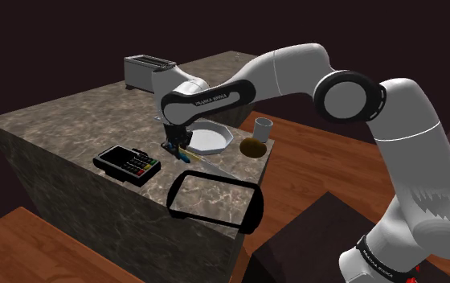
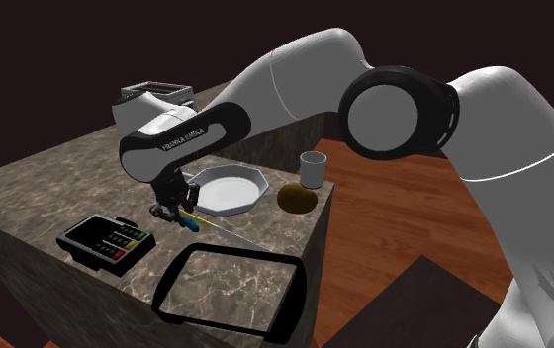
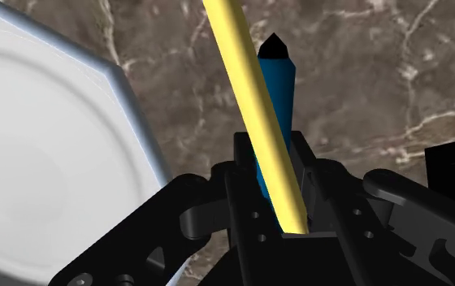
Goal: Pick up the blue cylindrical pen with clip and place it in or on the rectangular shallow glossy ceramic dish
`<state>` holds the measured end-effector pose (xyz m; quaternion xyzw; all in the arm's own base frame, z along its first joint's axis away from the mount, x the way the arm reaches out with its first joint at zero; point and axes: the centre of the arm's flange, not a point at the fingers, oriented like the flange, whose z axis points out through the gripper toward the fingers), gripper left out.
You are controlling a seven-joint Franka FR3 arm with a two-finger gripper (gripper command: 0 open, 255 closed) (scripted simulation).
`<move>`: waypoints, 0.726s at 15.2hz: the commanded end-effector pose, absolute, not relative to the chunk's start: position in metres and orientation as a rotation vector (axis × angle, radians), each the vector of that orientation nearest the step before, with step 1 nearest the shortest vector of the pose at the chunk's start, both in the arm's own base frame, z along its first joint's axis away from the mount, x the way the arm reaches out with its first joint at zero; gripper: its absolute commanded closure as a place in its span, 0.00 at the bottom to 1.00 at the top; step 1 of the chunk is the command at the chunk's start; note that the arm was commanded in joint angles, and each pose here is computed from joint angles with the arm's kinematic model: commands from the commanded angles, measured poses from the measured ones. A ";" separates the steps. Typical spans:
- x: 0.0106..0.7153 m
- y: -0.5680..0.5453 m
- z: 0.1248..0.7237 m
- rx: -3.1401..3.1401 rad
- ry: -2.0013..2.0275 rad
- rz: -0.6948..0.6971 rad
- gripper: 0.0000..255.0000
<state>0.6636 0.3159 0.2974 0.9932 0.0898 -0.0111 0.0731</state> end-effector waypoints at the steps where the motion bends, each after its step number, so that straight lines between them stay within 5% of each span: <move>1: 0.663 0.318 0.308 2.983 0.269 -0.034 1.00; 11: 0.663 0.318 0.361 2.983 0.269 -0.034 1.00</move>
